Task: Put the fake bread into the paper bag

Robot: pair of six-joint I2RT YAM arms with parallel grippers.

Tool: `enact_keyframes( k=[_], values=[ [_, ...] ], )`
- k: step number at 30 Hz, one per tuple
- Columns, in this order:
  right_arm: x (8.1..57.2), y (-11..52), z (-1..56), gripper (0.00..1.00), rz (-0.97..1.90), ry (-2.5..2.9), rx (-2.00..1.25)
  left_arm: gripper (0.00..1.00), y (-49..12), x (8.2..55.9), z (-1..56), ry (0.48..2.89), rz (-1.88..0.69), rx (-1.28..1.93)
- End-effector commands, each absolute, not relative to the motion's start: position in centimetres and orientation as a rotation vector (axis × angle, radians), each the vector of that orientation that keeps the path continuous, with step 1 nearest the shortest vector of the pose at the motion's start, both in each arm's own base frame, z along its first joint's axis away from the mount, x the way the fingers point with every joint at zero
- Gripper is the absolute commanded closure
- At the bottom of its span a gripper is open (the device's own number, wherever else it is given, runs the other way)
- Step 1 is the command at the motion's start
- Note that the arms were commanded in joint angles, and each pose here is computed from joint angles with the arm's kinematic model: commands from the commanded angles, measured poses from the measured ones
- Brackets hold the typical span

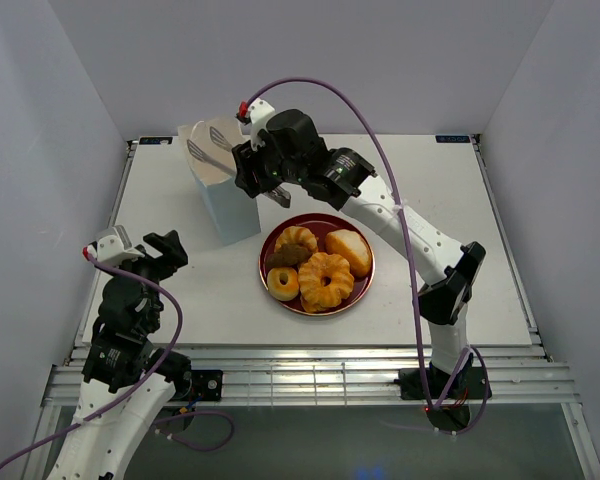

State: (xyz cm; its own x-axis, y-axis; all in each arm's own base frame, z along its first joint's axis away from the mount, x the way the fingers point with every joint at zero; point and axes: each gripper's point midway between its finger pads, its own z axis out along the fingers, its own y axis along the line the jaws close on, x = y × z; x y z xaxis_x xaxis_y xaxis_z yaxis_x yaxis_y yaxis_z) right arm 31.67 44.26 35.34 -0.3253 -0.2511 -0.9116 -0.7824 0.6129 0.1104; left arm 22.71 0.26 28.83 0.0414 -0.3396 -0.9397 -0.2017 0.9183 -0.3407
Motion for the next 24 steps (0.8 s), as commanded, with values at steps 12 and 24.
enact_keyframes(
  k=[12, 24],
  values=[
    [27.3, 40.3, 40.7, 0.46, 0.804, 1.762, -0.82, 0.11, -0.2, 23.1, 28.5, 1.559, -0.117, -0.412],
    [22.7, 34.3, 38.7, 0.46, 0.792, 1.806, -0.831, 0.1, -0.3, 23.3, 28.2, 1.572, -0.107, -0.409]
  ],
)
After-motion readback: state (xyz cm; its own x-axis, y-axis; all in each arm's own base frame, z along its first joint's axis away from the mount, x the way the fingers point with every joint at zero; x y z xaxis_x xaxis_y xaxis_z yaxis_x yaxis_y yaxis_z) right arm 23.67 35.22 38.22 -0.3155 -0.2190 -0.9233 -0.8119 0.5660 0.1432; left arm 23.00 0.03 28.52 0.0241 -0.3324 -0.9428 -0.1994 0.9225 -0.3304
